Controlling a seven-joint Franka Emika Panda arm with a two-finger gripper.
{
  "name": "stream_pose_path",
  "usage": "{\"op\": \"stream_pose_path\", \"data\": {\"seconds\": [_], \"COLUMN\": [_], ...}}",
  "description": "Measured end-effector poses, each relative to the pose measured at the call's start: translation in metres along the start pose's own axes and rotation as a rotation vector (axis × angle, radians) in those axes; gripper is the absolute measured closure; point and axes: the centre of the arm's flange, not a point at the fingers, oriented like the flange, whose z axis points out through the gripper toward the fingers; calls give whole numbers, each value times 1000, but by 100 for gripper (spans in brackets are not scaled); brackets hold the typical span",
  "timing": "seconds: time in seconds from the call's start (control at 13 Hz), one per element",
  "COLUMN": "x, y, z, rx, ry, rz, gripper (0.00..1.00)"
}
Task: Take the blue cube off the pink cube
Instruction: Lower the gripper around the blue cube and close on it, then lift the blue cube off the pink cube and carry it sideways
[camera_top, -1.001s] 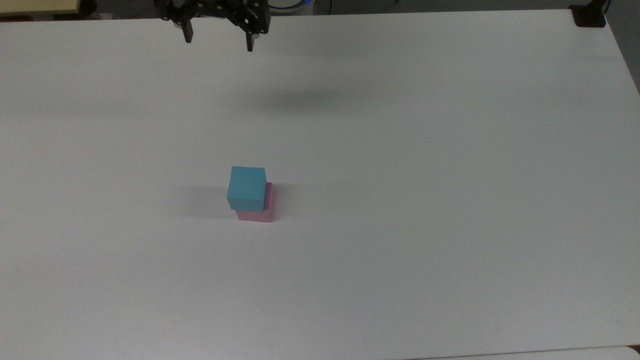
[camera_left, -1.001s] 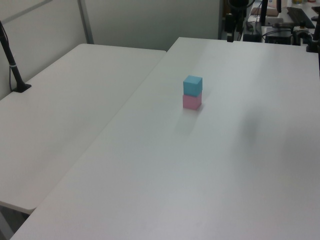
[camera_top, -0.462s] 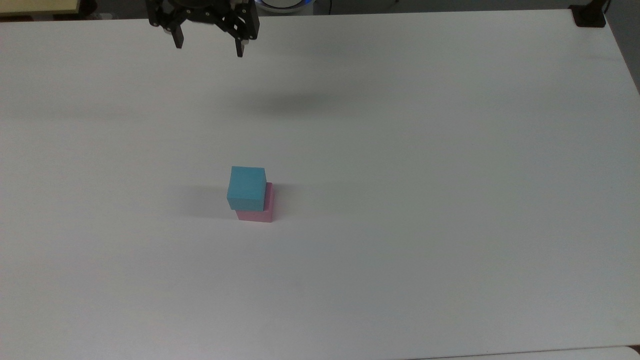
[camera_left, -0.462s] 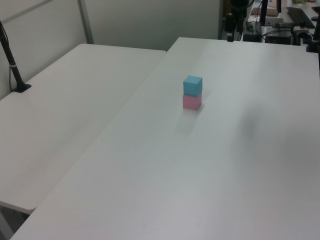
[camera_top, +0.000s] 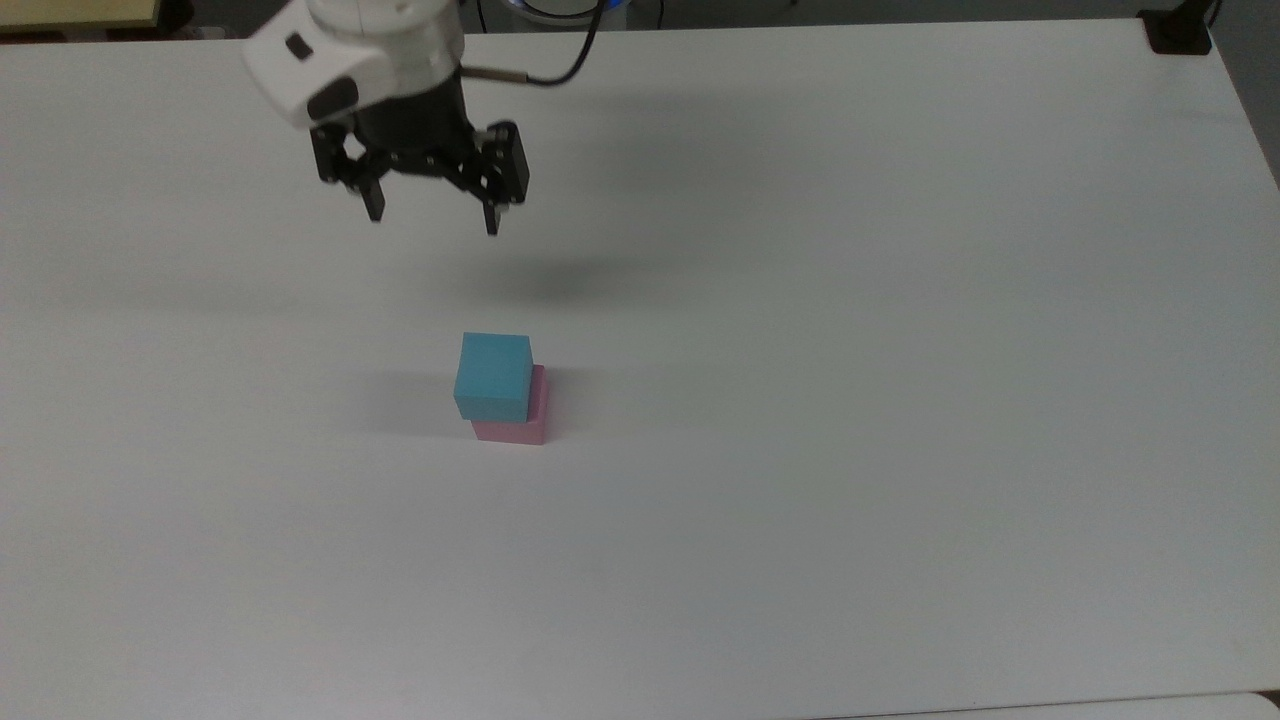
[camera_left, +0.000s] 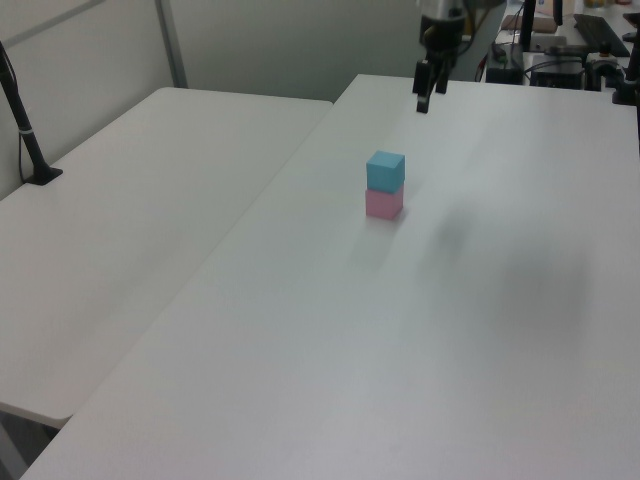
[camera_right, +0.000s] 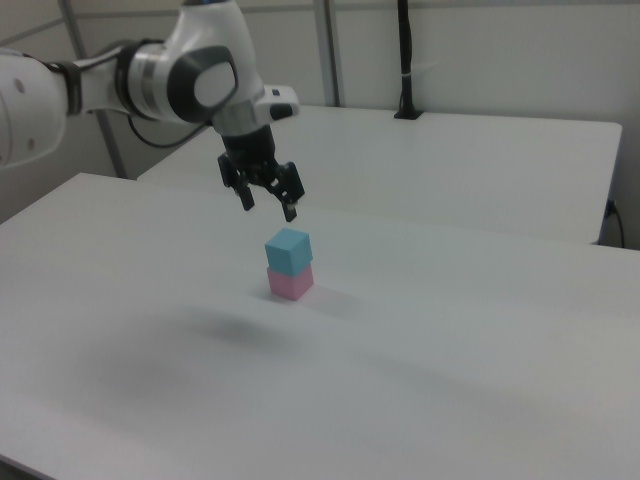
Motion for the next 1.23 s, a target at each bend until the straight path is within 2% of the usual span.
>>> {"op": "stream_pose_path", "data": {"seconds": [0.31,0.77,0.85,1.0,1.23], "x": [26,39,39,40,47], "y": [-27,-64,-65,-62,-56], "z": [79,142,145,144,124], "rx": [5,9,7,3,0], "ry": [9,39,34,38,75], "rz": [-38,-38,-35,-32,-25], "gripper": [0,1,11,41,41]}}
